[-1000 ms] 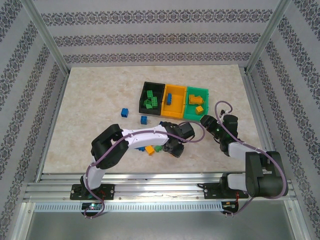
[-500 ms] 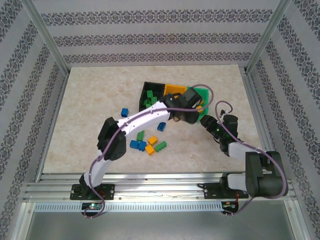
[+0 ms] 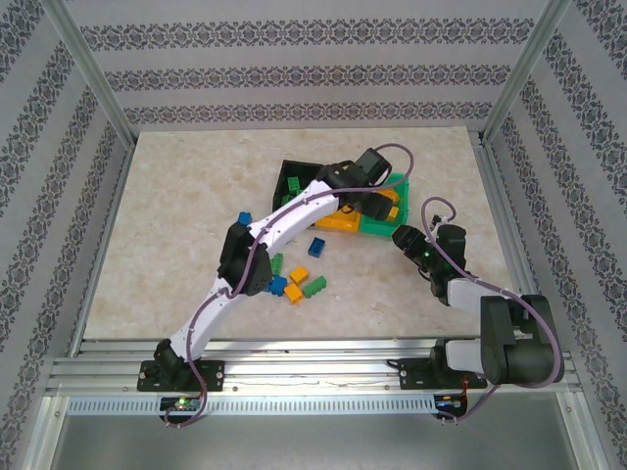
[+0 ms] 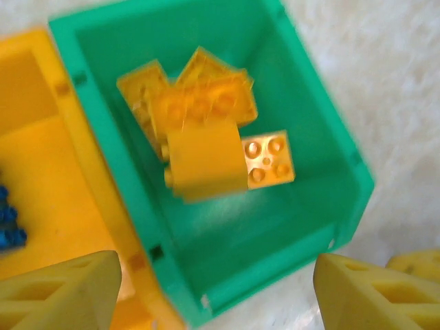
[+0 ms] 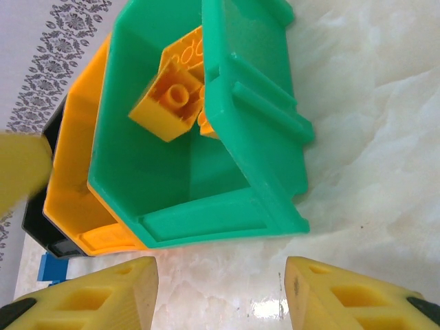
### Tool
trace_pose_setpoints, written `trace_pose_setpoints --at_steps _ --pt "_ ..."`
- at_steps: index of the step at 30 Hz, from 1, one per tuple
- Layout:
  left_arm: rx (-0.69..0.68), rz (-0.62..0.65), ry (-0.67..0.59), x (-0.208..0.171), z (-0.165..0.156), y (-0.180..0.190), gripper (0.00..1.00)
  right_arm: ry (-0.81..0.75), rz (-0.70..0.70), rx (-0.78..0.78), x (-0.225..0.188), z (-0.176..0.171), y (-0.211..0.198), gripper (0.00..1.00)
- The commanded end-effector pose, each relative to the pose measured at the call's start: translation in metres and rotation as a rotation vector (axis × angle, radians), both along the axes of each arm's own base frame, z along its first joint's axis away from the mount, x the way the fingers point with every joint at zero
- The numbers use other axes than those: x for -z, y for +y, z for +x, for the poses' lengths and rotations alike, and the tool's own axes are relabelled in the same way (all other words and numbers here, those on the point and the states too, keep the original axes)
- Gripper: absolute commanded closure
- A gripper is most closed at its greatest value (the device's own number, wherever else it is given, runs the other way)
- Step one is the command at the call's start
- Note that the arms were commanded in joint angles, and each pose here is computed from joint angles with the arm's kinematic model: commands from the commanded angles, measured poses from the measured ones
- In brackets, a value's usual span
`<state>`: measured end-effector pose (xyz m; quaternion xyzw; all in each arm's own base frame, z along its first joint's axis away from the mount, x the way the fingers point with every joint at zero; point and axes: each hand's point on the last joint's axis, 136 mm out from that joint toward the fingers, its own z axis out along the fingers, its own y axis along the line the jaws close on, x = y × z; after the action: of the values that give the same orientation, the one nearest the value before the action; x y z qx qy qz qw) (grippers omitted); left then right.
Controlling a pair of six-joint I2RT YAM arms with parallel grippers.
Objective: Sort the legos into containers by color
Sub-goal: Place the lego in the container, then pick up the lego from the middle-left of the table.
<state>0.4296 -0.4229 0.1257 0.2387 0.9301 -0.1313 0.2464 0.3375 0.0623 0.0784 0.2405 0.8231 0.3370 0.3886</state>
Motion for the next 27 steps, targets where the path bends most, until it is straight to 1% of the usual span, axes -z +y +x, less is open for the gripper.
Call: trace_pose_setpoints --at_steps 1,5,9,12,14,17,21,25,27 --pt "0.022 0.037 -0.026 -0.034 -0.032 0.026 0.26 -0.016 0.018 -0.003 -0.001 0.002 0.000 0.48" --pt "-0.015 0.072 0.002 -0.022 -0.078 0.076 0.26 -0.016 0.021 -0.005 -0.001 0.003 0.000 0.48" --pt "-0.082 0.110 0.106 0.005 -0.130 0.129 0.28 -0.012 0.027 -0.007 0.000 0.003 0.001 0.48" --pt "-0.098 0.125 0.192 0.028 -0.162 0.151 0.28 -0.008 0.031 -0.008 0.002 0.003 0.001 0.48" --pt "-0.102 0.147 0.225 0.042 -0.172 0.160 0.27 -0.005 0.035 -0.011 0.003 0.004 0.002 0.48" --pt "-0.090 0.176 0.247 0.055 -0.175 0.162 0.26 0.001 0.040 -0.012 0.004 0.005 0.003 0.48" --pt "-0.057 0.251 0.237 0.060 -0.164 0.161 0.25 0.007 0.042 -0.021 0.006 0.005 0.004 0.48" --pt "-0.021 0.280 0.240 0.064 -0.156 0.152 0.27 0.003 0.036 -0.019 0.004 0.005 0.003 0.48" --pt "-0.011 0.302 0.269 0.072 -0.156 0.151 0.30 0.000 0.030 -0.015 0.003 0.004 0.002 0.48"
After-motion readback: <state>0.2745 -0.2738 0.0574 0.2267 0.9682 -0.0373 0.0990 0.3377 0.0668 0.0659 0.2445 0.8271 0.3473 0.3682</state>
